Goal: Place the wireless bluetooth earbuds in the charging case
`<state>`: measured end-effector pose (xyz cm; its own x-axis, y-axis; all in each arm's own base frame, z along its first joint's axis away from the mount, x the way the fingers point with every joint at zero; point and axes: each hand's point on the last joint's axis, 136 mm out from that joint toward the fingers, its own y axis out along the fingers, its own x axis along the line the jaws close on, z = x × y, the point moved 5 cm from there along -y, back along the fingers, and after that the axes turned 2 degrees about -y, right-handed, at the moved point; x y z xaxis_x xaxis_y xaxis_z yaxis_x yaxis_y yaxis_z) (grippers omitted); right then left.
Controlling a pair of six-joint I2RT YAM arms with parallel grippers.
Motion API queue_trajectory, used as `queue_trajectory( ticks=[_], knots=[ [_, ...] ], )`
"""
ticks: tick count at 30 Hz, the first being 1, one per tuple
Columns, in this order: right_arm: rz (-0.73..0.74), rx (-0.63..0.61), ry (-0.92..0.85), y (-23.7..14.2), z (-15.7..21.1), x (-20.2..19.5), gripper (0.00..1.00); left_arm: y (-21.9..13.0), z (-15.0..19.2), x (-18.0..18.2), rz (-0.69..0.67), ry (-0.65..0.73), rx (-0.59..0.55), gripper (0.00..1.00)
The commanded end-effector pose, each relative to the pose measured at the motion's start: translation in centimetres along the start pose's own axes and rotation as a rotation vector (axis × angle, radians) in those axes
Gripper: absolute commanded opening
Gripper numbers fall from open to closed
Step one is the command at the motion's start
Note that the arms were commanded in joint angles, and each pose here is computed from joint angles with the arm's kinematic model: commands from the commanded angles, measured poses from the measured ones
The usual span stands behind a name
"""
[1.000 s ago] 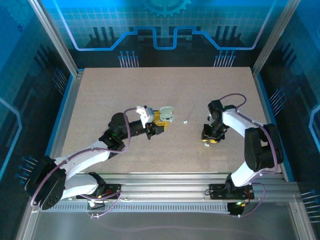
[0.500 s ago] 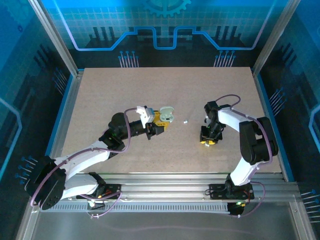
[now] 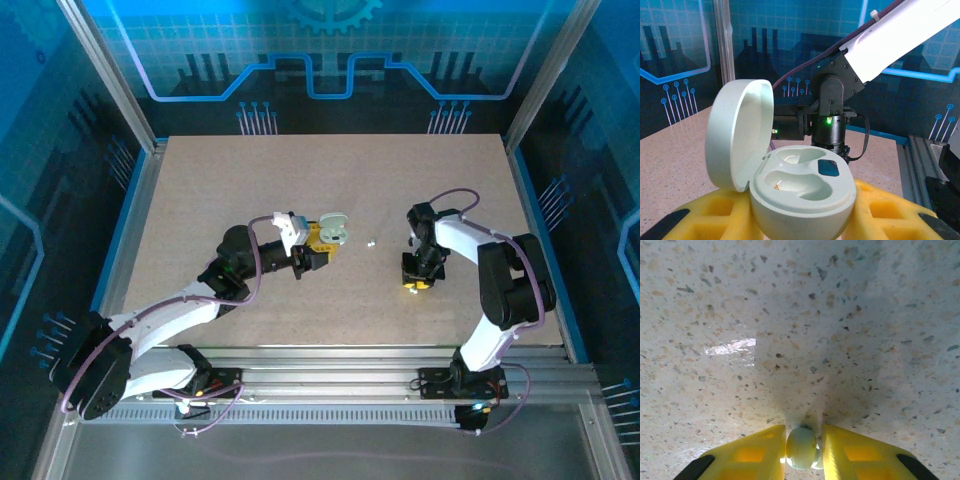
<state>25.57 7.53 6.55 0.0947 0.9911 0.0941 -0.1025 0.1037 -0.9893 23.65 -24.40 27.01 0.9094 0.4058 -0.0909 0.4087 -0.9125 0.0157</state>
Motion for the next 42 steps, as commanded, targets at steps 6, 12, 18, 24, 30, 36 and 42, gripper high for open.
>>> queue_trajectory(
  ticks=[6,12,18,24,30,36,42],
  knots=[
    [0.010,0.038,-0.041,0.3,0.0,0.4,0.25,-0.1,-0.7,-0.4,0.011,0.011,-0.024,0.35],
    [0.011,0.043,-0.044,0.4,0.0,0.3,0.22,0.0,-0.7,-0.3,0.010,0.010,-0.021,0.35],
    [-0.018,0.047,-0.049,0.1,0.2,0.7,0.18,0.0,-0.7,-0.3,0.011,0.009,-0.020,0.35],
    [-0.192,-0.050,-0.085,-3.5,0.3,2.5,0.17,-0.1,-0.7,0.0,-0.018,0.019,-0.023,0.36],
    [-0.712,-0.151,-0.189,-10.0,0.9,7.7,0.18,-0.3,-0.6,0.5,-0.071,0.046,-0.013,0.35],
    [-1.090,-0.120,-0.300,-14.8,1.7,10.8,0.18,-0.6,-0.2,0.9,-0.110,0.066,0.007,0.35],
    [-1.253,-0.079,-0.386,-17.3,2.5,12.0,0.18,-0.7,0.0,1.0,-0.124,0.083,0.020,0.35]
  ],
)
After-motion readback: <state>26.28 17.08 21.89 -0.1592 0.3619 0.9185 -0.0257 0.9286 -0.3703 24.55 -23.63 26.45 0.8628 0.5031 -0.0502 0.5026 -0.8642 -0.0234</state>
